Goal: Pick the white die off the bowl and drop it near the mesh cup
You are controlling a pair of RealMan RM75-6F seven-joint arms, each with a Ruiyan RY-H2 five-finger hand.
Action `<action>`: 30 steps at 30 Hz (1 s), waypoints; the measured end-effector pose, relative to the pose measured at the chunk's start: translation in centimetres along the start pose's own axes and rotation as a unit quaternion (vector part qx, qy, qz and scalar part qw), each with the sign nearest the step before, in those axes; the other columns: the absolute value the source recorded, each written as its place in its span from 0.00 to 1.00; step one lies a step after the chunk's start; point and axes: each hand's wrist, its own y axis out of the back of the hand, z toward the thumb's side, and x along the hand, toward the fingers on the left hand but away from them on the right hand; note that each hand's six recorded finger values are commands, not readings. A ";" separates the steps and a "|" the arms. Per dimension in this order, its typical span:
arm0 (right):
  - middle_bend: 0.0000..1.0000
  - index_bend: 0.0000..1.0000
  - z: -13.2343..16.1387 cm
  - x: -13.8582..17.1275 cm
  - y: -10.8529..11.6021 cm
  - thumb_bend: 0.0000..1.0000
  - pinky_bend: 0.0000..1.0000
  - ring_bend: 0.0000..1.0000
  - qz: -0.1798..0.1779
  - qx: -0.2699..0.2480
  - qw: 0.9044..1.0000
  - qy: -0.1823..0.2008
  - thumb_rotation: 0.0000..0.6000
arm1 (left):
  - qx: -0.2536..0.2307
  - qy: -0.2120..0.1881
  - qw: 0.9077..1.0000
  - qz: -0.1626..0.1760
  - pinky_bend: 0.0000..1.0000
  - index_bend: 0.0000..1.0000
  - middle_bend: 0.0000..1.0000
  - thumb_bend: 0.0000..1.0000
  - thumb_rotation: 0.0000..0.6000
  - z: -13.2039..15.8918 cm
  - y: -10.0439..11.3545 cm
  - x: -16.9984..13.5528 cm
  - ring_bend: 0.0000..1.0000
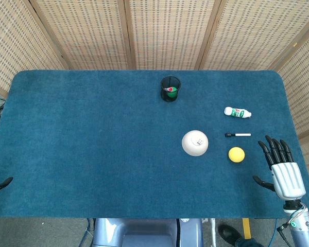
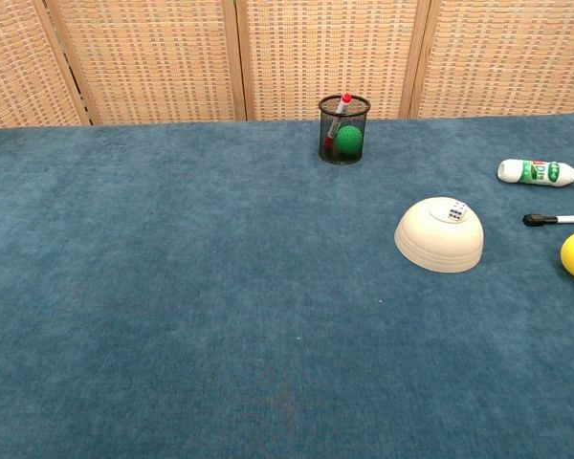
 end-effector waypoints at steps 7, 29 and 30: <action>0.00 0.12 0.2 -0.6 -0.6 0.00 0.00 0.00 0.011 -0.030 0.999 0.007 1.00 | 0.003 0.002 1.000 -0.002 0.00 0.00 0.00 0.00 1.00 0.1 -0.2 0.1 0.00; 0.00 0.36 9.6 -13.5 -5.1 0.34 0.00 0.00 0.147 -0.088 0.972 0.163 1.00 | 0.015 0.019 0.999 -0.026 0.00 0.00 0.00 0.00 1.00 -0.3 -1.4 1.5 0.00; 0.00 0.37 9.6 -13.8 -5.4 0.34 0.00 0.00 0.148 -0.083 0.972 0.163 1.00 | 0.015 0.019 0.999 -0.027 0.00 0.00 0.00 0.00 1.00 -0.4 -1.4 1.6 0.00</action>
